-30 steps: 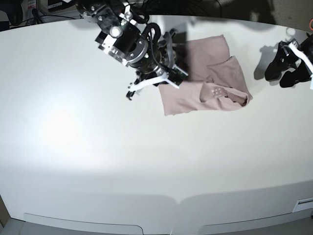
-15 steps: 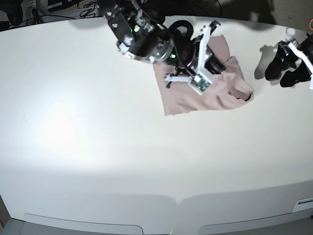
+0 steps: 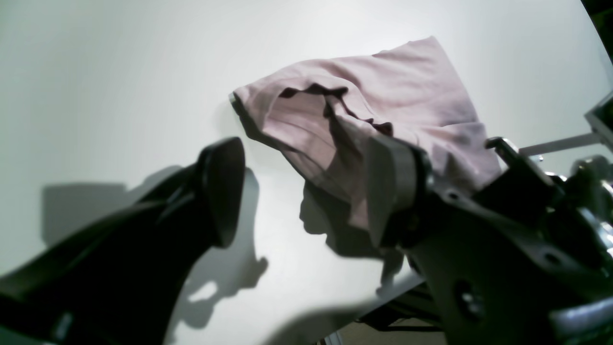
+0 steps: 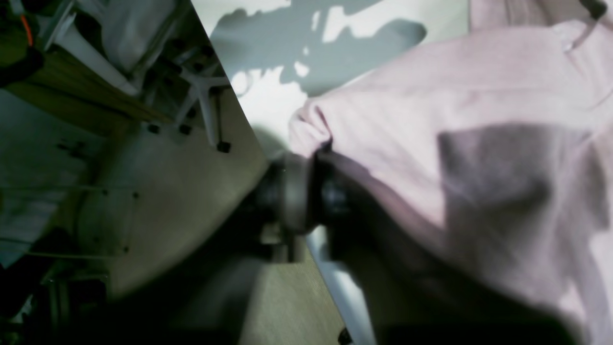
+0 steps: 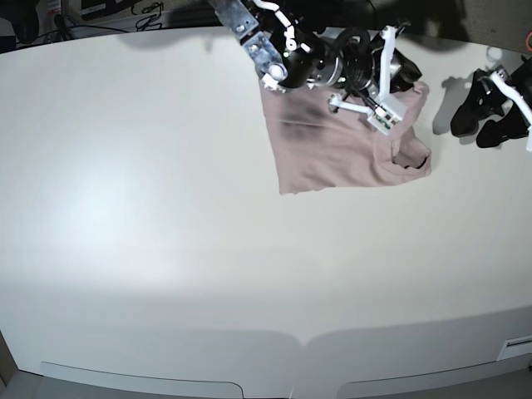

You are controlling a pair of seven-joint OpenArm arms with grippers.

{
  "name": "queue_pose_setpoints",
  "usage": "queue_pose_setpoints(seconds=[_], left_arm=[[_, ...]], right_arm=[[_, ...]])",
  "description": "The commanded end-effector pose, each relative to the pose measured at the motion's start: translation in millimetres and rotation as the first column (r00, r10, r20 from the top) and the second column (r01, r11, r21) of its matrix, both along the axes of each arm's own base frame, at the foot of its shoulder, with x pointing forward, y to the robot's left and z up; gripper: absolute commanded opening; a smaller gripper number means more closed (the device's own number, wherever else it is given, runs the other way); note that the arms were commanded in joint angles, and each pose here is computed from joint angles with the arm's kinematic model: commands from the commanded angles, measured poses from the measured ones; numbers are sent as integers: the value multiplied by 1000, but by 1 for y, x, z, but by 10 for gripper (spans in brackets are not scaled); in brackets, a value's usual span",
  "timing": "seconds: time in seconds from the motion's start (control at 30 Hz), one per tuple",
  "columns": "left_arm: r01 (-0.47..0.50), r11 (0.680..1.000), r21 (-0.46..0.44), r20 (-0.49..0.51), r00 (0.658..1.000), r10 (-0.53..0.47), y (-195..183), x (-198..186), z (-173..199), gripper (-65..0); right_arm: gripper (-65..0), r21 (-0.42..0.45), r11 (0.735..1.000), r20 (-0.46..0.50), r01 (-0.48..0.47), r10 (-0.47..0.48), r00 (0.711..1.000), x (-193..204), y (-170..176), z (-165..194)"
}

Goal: Fold the T-shirt properly
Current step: 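Regrasp the shirt edge with the right gripper and bring in the left gripper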

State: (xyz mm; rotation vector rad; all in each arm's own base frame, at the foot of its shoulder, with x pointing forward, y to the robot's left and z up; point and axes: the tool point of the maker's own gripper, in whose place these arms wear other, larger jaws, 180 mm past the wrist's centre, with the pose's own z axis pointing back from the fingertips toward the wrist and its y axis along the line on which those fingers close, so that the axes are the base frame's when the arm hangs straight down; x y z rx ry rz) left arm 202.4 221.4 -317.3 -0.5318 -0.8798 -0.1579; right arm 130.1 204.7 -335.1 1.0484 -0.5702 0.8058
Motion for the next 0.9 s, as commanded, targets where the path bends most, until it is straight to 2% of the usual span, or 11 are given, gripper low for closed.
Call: queue_pose_setpoints(seconds=[0.0,0.07,0.17,0.23,0.33,0.43,0.53,0.6,0.7,0.83,0.87], left_arm=[[12,1000,-5,47,999,-12,0,5,13,-268],[11,1000,-6,50,999,-10,0,5,14,-268],[11,1000,-6,50,999,-10,0,5,14,-268],[11,1000,-5,49,999,-10,0,5,13,-268],[8,1000,-2,54,999,-8,0,6,14,-268],[3,1000,-8,67,998,-2,1,8,16,-268],[2,1000,-17,69,998,-1,0,8,17,-268],[-1,999,-48,73,997,4,-2,7,20,-272],[-9,991,-131,75,997,19,-8,3,26,-373],[-42,964,-263,67,996,62,-19,-5,31,-608],[-49,957,-285,58,996,69,-22,-7,29,-650]], right_arm=[[-445,111,994,10,-22,21,1000,-2,13,26],[-385,188,980,-19,-66,71,997,-12,16,40],[-378,273,957,-115,-102,138,984,-26,18,56],[-378,286,948,-134,-142,186,973,-31,16,62],[-379,324,930,-105,-175,219,970,-25,12,81],[-379,360,914,-9,-186,203,979,-11,5,110],[-385,264,952,141,-157,123,982,16,-11,118],[-410,178,982,216,-67,28,976,42,-26,111],[-480,112,990,258,84,-110,960,80,-54,97],[-650,99,964,300,249,-267,916,118,-97,87],[-650,85,958,306,272,-285,908,124,-106,83]])
